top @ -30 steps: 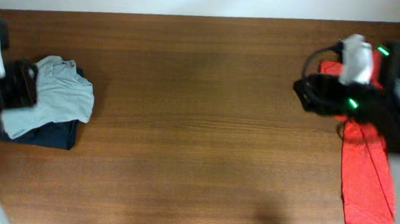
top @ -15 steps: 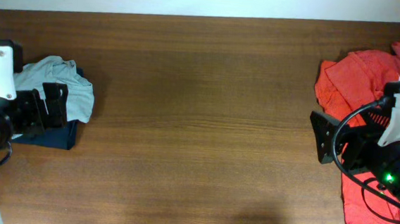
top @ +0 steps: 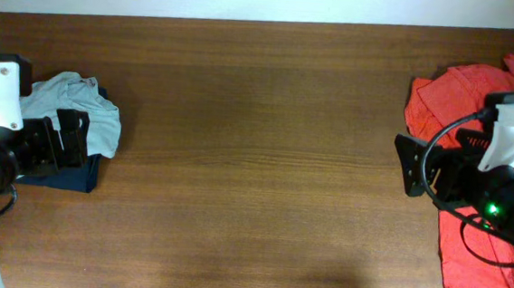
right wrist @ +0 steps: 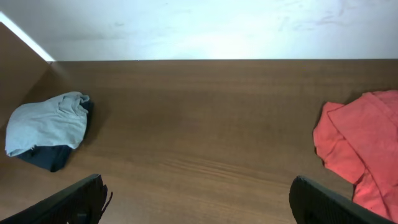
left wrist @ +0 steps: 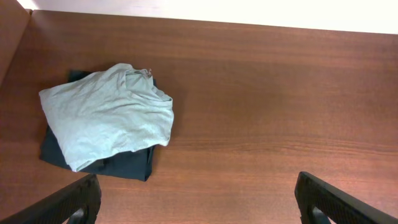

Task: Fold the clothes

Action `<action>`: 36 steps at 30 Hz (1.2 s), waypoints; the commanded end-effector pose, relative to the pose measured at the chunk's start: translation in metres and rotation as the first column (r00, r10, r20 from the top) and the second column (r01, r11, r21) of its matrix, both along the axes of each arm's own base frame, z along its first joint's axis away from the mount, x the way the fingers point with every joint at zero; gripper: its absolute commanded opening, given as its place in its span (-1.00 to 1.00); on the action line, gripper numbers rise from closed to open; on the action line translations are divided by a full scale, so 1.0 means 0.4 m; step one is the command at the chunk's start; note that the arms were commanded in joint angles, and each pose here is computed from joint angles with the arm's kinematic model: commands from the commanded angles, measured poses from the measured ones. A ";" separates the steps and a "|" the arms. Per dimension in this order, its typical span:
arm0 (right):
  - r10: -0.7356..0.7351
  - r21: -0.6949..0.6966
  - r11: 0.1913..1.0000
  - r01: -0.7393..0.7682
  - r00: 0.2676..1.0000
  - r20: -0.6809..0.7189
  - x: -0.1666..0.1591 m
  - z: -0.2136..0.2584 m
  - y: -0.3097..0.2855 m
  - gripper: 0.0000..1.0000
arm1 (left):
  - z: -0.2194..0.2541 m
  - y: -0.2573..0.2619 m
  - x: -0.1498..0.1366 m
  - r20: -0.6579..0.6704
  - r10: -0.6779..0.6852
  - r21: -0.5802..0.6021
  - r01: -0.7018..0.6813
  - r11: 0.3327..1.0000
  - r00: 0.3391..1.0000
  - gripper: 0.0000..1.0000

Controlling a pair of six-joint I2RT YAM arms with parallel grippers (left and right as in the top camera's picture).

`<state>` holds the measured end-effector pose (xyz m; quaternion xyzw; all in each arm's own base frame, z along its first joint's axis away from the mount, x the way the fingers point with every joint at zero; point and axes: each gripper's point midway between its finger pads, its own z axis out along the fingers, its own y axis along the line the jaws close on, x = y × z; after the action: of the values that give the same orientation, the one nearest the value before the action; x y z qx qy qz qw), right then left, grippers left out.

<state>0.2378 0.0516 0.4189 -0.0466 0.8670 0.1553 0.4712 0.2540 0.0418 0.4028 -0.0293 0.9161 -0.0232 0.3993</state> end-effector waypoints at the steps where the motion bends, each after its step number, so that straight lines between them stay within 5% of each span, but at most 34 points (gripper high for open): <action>1: -0.014 -0.007 1.000 0.014 1.000 -0.026 0.021 -0.015 -0.008 0.97 | -0.002 -0.005 0.001 -0.002 -0.012 0.000 0.012 1.000 1.000 0.99; 18: -0.013 -0.003 1.000 0.013 0.963 -0.271 0.187 -0.176 -0.012 0.97 | -0.003 -0.004 0.002 -0.004 -0.011 0.000 0.011 1.000 1.000 0.99; 26: -0.012 0.029 0.999 0.030 0.875 -0.483 0.233 -0.314 -0.025 0.97 | -0.003 -0.004 0.002 -0.004 -0.011 0.000 0.011 1.000 1.000 0.99; 32: 0.071 -0.009 0.997 -0.078 0.948 -0.311 0.205 -0.216 0.000 0.97 | -0.003 -0.004 0.002 -0.004 -0.011 0.000 0.011 1.000 1.000 0.99; 36: 0.257 -0.220 0.940 -0.261 0.965 -0.047 0.139 -0.089 0.046 0.97 | -0.003 -0.004 0.002 -0.004 -0.011 0.000 0.011 1.000 1.000 0.99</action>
<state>0.3262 0.0526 0.3367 -0.0791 0.9234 0.1543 0.3425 0.2541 0.0418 0.4023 -0.0295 0.9165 -0.0236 0.3983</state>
